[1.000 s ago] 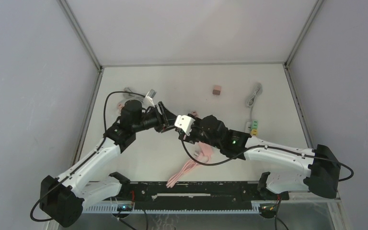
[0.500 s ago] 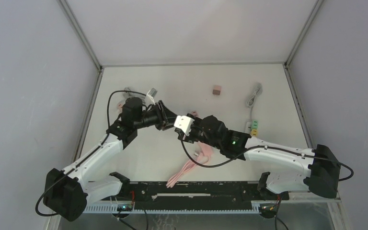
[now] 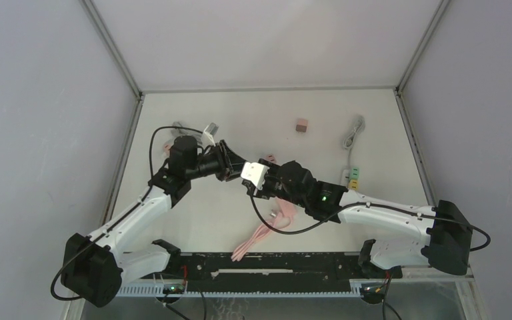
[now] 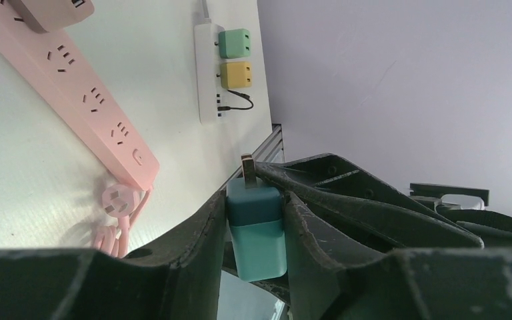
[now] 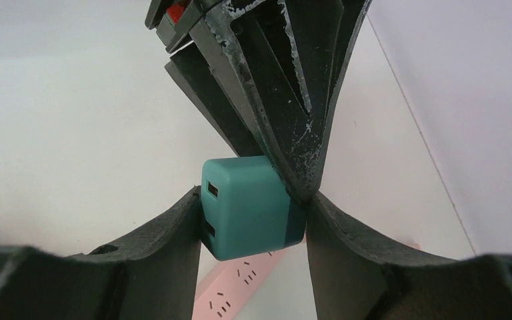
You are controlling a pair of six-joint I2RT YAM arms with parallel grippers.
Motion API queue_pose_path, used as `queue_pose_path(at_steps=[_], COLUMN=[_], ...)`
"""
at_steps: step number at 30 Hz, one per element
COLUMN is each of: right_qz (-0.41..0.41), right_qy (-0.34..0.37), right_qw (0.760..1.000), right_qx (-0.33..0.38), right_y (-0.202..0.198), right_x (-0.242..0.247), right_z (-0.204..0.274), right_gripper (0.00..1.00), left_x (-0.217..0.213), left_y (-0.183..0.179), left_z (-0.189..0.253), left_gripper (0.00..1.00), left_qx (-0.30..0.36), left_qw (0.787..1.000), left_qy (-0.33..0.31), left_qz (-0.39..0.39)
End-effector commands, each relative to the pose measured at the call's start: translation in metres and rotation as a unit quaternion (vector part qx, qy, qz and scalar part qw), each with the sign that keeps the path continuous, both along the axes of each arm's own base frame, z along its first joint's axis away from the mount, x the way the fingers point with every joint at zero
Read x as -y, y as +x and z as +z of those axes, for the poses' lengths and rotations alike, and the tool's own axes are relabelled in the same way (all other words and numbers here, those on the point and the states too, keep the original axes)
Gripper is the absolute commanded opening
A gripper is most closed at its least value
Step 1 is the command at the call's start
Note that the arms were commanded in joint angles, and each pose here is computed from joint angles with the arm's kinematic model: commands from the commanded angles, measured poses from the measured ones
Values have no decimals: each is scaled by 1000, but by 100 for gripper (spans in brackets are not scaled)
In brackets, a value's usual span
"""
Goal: Insert the plug
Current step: Adjust the plug.
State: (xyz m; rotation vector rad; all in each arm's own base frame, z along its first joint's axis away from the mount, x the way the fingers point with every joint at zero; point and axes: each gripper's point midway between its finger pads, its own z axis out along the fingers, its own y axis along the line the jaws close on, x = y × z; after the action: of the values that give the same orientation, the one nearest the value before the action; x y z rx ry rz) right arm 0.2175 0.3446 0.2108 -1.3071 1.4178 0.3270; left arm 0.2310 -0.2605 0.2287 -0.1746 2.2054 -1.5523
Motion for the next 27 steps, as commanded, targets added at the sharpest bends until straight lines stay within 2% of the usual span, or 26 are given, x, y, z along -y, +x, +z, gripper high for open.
queue_pose_path(at_steps=[1, 9, 17, 19, 23, 27], right_qz=[17, 29, 19, 20, 14, 5], right_qy=[55, 54, 66, 68, 66, 60], right_qw=[998, 998, 997, 997, 997, 997], right_qx=[37, 29, 35, 36, 40, 40], right_y=[1, -1, 7, 7, 11, 13], right_x=[-14, -19, -21, -22, -21, -16], right_z=[34, 35, 41, 44, 45, 44], right_gripper=[40, 41, 44, 48, 70, 82], left_x=[-1, 0, 2, 2, -2, -16], left_y=[-8, -10, -14, -13, -7, 6], left_z=[-7, -8, -9, -7, -7, -10], left_gripper=[42, 40, 19, 15, 11, 8], left_qx=[5, 8, 1, -1, -4, -17], left_qw=[1000, 999, 999, 999, 1000, 999], left_qy=[7, 9, -2, -10, -14, -16], left_qz=[-24, -31, -36, -32, -8, 48])
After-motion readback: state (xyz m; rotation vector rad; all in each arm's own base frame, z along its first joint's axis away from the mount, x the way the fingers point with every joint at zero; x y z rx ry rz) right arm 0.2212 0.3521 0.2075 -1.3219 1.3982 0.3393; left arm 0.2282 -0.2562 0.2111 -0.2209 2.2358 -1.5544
